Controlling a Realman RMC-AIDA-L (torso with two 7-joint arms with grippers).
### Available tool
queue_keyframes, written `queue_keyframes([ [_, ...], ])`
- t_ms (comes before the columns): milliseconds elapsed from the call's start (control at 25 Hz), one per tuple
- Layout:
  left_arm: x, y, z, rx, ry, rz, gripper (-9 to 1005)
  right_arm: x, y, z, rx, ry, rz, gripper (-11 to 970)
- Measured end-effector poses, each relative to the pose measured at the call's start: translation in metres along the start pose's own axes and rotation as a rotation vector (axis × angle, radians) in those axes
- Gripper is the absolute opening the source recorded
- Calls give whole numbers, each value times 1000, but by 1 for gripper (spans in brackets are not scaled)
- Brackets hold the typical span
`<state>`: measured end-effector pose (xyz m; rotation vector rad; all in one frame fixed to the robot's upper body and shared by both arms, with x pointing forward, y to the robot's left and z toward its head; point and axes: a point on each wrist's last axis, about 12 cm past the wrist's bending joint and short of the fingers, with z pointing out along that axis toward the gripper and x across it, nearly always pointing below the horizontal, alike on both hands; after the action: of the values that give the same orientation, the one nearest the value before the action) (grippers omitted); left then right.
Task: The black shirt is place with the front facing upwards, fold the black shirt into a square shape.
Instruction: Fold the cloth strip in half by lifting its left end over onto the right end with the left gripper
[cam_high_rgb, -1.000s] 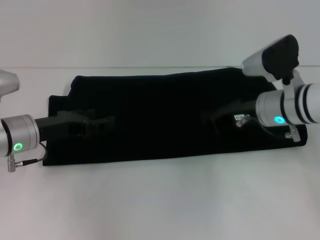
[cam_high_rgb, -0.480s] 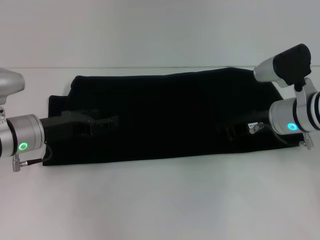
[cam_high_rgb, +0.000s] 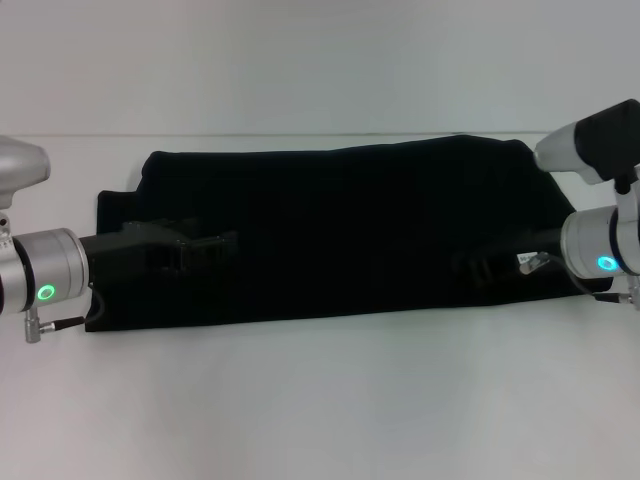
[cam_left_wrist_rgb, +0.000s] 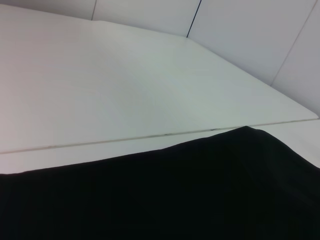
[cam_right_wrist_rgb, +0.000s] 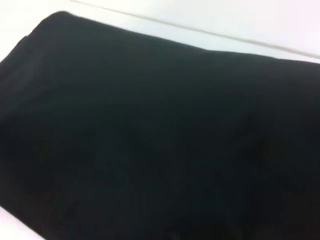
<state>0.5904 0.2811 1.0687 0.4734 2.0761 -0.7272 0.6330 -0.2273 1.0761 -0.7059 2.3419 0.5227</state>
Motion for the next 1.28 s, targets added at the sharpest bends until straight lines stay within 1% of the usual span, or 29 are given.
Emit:
queue_keyframes([
  [360, 0, 0, 0, 1, 0, -11, 763, 13, -22, -17, 46, -35, 83, 0],
  [560, 0, 2, -2, -2, 0, -11, 765, 28, -35, -26, 81, -28, 138, 0],
  [880, 0, 3, -3, -8, 0, -12, 769, 46, -51, -41, 127, -33, 212, 0],
  [1280, -1, 4, -4, -12, 3, -24, 773, 58, -70, -65, 182, -86, 270, 0],
])
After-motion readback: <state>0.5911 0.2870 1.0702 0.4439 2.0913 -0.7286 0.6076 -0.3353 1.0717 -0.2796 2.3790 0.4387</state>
